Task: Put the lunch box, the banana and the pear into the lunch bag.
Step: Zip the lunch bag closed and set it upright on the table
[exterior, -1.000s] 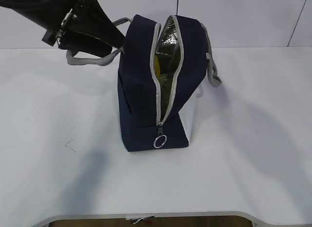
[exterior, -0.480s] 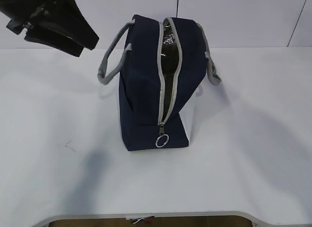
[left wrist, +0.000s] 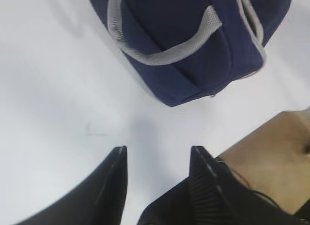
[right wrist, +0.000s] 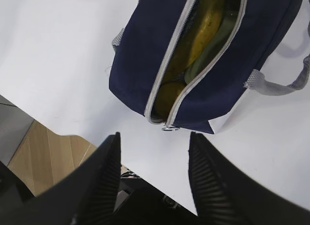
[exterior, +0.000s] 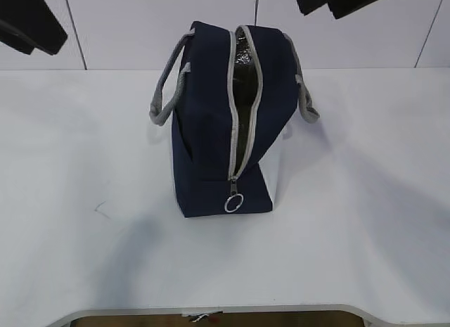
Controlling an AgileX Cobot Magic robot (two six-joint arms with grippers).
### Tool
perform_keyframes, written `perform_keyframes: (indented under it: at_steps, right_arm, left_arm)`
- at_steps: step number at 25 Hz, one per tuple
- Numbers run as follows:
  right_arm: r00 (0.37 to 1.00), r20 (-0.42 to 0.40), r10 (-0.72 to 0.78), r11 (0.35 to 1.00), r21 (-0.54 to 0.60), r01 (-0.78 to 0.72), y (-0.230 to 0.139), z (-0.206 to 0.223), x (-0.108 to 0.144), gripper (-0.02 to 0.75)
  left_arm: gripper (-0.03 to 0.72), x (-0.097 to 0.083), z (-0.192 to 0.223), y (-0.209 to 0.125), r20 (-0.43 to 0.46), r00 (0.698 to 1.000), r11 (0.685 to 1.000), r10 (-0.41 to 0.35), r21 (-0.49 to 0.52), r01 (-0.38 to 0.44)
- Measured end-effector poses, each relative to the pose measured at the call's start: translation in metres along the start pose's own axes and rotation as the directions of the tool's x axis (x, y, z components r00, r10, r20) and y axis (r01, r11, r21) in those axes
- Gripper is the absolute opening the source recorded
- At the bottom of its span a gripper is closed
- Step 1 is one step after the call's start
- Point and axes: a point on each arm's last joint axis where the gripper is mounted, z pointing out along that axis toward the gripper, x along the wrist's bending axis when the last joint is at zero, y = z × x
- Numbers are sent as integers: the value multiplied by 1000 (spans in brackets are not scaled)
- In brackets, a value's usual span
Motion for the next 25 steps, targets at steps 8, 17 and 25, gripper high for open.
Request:
perform_keyframes:
  at_steps: [8, 17, 25]
  right_arm:
    - [1000, 0, -6, 1000, 15, 6, -3, 3, -1, 376]
    - [989, 141, -39, 987, 161, 17, -53, 42, -29, 376]
    - [897, 302, -322, 942, 3, 337, -89, 30, -3, 376]
  left_arm:
    - [303, -29, -28, -14, -3, 996, 995, 93, -48, -93]
    - [299, -31, -32, -20, -5, 995, 994, 98, -48, -98]
    - [298, -30, -32, -20, -12, 995, 994, 100, -48, -100]
